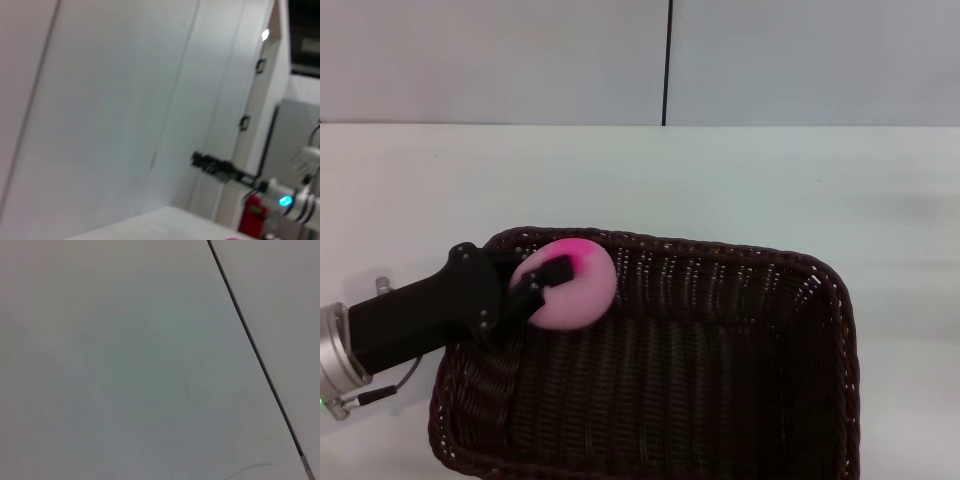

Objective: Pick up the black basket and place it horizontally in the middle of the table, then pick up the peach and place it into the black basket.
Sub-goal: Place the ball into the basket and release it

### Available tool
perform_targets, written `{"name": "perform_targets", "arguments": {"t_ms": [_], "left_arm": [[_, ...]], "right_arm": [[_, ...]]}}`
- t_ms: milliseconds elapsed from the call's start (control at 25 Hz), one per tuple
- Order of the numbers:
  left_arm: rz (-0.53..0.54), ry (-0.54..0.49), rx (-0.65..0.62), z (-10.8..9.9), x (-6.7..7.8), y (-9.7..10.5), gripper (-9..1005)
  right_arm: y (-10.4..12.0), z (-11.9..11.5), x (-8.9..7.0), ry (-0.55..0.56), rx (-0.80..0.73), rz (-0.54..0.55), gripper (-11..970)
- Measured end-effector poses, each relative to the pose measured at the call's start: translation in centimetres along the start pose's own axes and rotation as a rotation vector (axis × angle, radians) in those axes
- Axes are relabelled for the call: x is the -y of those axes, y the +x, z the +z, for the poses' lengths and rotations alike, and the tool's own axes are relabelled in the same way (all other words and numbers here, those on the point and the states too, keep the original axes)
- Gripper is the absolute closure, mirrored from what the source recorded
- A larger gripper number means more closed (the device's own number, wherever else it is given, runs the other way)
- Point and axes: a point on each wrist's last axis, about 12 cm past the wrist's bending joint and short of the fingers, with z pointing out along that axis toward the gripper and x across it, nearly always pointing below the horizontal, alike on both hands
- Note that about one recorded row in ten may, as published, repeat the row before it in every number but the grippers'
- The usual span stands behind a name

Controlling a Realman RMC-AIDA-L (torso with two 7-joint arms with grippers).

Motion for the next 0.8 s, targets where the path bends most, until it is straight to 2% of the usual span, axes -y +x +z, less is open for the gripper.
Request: {"name": "perform_targets", "arguments": {"t_ms": [120, 160, 800], "left_arm": [[0.003, -0.025, -0.018, 0.0, -0.3, 0.2, 921], [0.016, -0.08, -0.057, -0.5, -0.9, 0.5, 921], [0.031, -0.071, -0.089, 0.0, -1.3, 0.4, 927]], "right_arm": [[0.0, 0.0, 0.0, -0.001, -0.002, 0.0, 403], [0.0, 0.0, 0.0, 0.0, -0.002, 0.0, 403], [0.3, 0.0, -0.2, -0.001, -0.007, 0.006, 402]]}}
